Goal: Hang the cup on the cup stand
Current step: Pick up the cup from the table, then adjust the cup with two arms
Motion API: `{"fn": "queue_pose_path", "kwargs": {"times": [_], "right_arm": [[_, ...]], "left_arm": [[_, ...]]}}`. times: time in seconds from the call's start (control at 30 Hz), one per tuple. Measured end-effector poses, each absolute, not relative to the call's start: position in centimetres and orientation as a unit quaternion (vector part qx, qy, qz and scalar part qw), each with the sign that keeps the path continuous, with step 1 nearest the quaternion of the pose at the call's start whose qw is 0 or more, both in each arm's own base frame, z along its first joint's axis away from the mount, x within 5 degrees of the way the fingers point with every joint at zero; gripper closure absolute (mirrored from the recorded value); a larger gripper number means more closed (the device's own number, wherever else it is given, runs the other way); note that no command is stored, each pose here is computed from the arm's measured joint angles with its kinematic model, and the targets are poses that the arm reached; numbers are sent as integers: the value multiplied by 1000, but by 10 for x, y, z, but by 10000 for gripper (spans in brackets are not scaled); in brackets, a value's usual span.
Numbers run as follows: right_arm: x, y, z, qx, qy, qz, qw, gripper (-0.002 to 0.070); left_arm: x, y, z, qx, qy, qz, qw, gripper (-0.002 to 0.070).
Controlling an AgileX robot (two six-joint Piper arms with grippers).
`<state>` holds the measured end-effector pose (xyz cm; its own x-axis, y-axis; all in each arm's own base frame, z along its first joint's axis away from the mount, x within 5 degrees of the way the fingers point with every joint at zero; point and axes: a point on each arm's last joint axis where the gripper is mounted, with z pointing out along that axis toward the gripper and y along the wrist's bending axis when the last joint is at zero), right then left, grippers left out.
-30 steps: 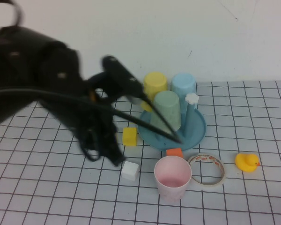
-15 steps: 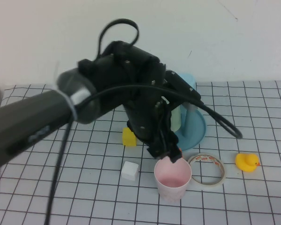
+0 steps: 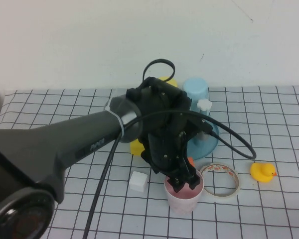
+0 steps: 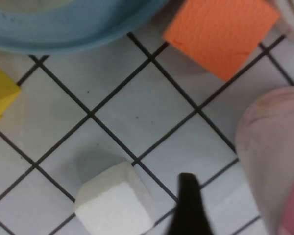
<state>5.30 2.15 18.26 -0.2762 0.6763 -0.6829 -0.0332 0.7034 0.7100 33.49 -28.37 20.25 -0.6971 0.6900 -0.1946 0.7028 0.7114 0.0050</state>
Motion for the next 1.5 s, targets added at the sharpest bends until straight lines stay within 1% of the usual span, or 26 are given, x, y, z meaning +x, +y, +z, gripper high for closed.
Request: {"fn": "queue_pose_path", "kwargs": {"times": [0.03,0.07,0.1,0.17,0.2,0.23,0.3,0.43,0.53,0.63,0.8,0.9,1.0,1.13,1.3,1.43,1.5], "right_arm": [[53,22,183,219,733,317,560,678],[53,22,183,219,733,317,560,678],[53,22,183,219,733,317,560,678],[53,22,182,219,734,317,560,678],[53,22,182,219,734,317,560,678],[53,22,182,219,734,317,560,678],[53,22,182,219,734,317,559,678],[53,22,182,218,735,317,558,678],[53,22,182,217,737,318,556,678],[52,23,182,218,738,321,553,678],[52,25,180,213,744,325,543,678],[52,25,180,212,746,326,540,678],[51,26,180,218,743,338,534,678],[50,31,182,234,732,386,510,678],[48,38,190,248,694,465,490,678],[47,43,201,247,652,529,484,678],[47,45,205,240,640,549,480,678]], "left_arm": [[336,-283,200,378,921,-33,89,214],[338,-283,197,377,922,-31,87,263],[339,-282,194,375,923,-31,86,330],[344,-278,189,368,926,-30,81,498],[345,-276,188,365,927,-31,79,548],[347,-275,188,362,928,-35,77,587],[349,-273,188,358,930,-51,74,633],[349,-272,192,365,926,-64,76,663],[349,-268,207,379,918,-66,94,669],[343,-263,241,400,904,-70,133,669],[316,-241,313,434,868,-75,230,669],[294,-222,342,426,851,-75,299,669],[269,-202,363,406,827,-86,379,669],[238,-178,376,373,779,-106,492,669],[216,-160,368,338,713,-121,603,669],[212,-157,350,321,681,-126,646,669],[212,-156,344,312,668,-129,663,669]]}}
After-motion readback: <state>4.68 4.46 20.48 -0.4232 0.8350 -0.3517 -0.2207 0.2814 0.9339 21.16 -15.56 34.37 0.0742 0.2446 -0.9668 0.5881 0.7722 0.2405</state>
